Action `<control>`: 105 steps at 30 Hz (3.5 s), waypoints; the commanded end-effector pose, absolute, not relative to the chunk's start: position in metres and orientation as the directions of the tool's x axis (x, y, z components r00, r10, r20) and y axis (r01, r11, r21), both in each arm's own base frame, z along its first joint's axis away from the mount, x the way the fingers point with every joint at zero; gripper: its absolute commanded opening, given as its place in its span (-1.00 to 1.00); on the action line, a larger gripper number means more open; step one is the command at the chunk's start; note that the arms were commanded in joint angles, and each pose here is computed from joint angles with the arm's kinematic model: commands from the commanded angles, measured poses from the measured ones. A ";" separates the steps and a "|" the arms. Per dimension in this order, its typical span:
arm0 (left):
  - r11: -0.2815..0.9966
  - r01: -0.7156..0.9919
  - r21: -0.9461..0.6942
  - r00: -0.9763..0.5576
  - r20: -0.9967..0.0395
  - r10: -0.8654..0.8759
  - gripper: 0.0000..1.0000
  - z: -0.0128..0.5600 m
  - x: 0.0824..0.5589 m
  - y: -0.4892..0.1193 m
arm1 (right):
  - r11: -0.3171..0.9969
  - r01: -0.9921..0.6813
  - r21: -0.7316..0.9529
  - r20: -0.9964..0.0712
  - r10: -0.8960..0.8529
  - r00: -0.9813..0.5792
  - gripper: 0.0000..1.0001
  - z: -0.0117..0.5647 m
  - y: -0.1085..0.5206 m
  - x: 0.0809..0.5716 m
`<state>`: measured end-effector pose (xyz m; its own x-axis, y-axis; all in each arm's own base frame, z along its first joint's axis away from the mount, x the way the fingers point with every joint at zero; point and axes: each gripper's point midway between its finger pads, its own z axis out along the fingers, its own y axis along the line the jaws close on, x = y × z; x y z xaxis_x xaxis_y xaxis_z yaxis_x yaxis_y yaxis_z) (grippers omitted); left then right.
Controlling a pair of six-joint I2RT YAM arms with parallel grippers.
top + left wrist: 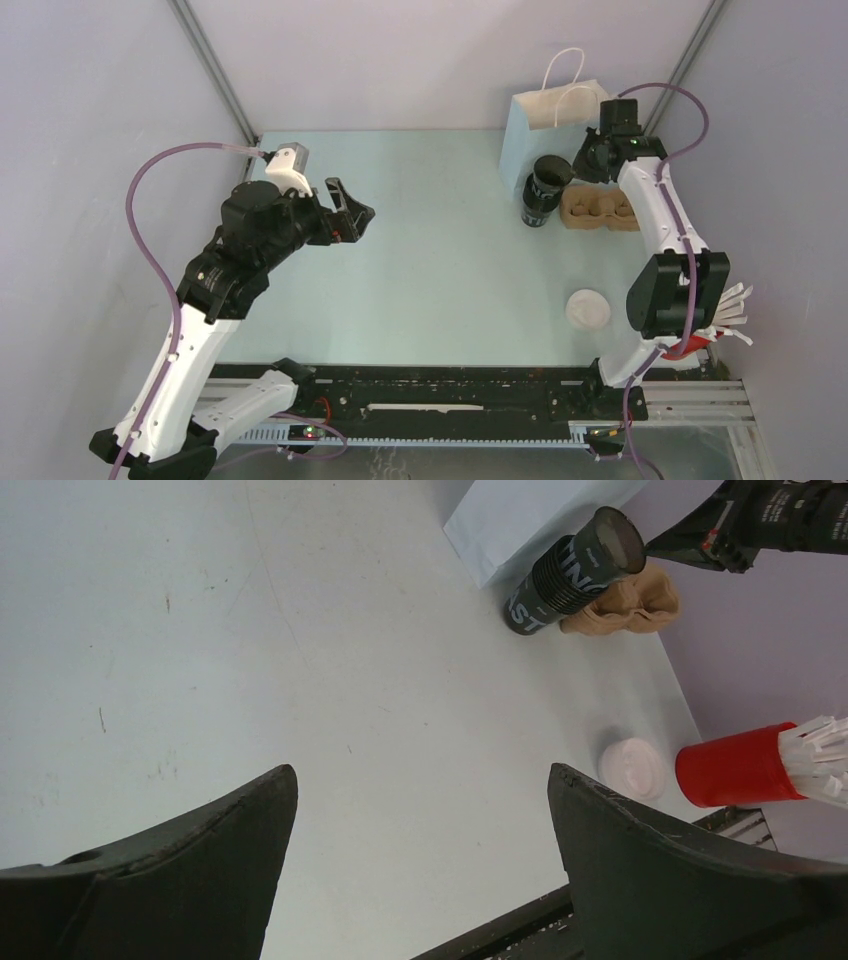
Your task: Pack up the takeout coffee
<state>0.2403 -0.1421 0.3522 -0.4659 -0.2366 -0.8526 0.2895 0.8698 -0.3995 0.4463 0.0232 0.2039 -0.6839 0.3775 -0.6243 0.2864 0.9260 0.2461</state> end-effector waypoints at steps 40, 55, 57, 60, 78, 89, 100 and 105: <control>0.843 0.325 -0.429 -0.461 -0.850 -0.255 1.00 0.364 0.240 -0.151 | 0.858 0.224 0.462 -0.668 0.504 -0.547 -1.00 0.285 0.030 0.448; 0.843 0.329 -0.426 -0.465 -0.850 -0.248 1.00 0.360 0.238 -0.152 | 0.854 0.184 0.487 -0.648 0.494 -0.579 -1.00 0.265 0.044 0.459; 0.843 0.328 -0.426 -0.466 -0.850 -0.248 1.00 0.359 0.238 -0.151 | 0.859 0.176 0.481 -0.653 0.485 -0.581 -1.00 0.264 0.048 0.462; 0.844 0.329 -0.424 -0.465 -0.850 -0.246 1.00 0.359 0.238 -0.151 | 0.865 0.186 0.466 -0.651 0.478 -0.590 -1.00 0.257 0.046 0.466; 0.844 0.328 -0.424 -0.478 -0.845 -0.239 1.00 0.354 0.238 -0.152 | 0.964 0.249 0.092 -0.571 0.256 -0.780 0.12 0.169 0.036 0.453; 0.845 0.326 -0.423 -0.477 -0.846 -0.239 1.00 0.353 0.238 -0.152 | 0.951 0.271 -0.147 -0.579 0.140 -0.803 -0.04 0.163 0.030 0.460; 0.844 0.327 -0.425 -0.481 -0.844 -0.238 1.00 0.352 0.238 -0.152 | 0.949 0.257 -0.182 -0.583 0.106 -0.805 -0.17 0.168 0.031 0.461; 0.844 0.327 -0.425 -0.480 -0.844 -0.239 1.00 0.351 0.236 -0.151 | 0.951 0.253 -0.180 -0.591 0.101 -0.800 -0.30 0.172 0.034 0.464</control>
<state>0.2398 -0.1477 0.3501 -0.4862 -0.2382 -0.8408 0.3006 0.8579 -0.4168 0.4540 0.0326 0.1580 -0.8224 0.1172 -0.5567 0.2523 0.9522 -0.1722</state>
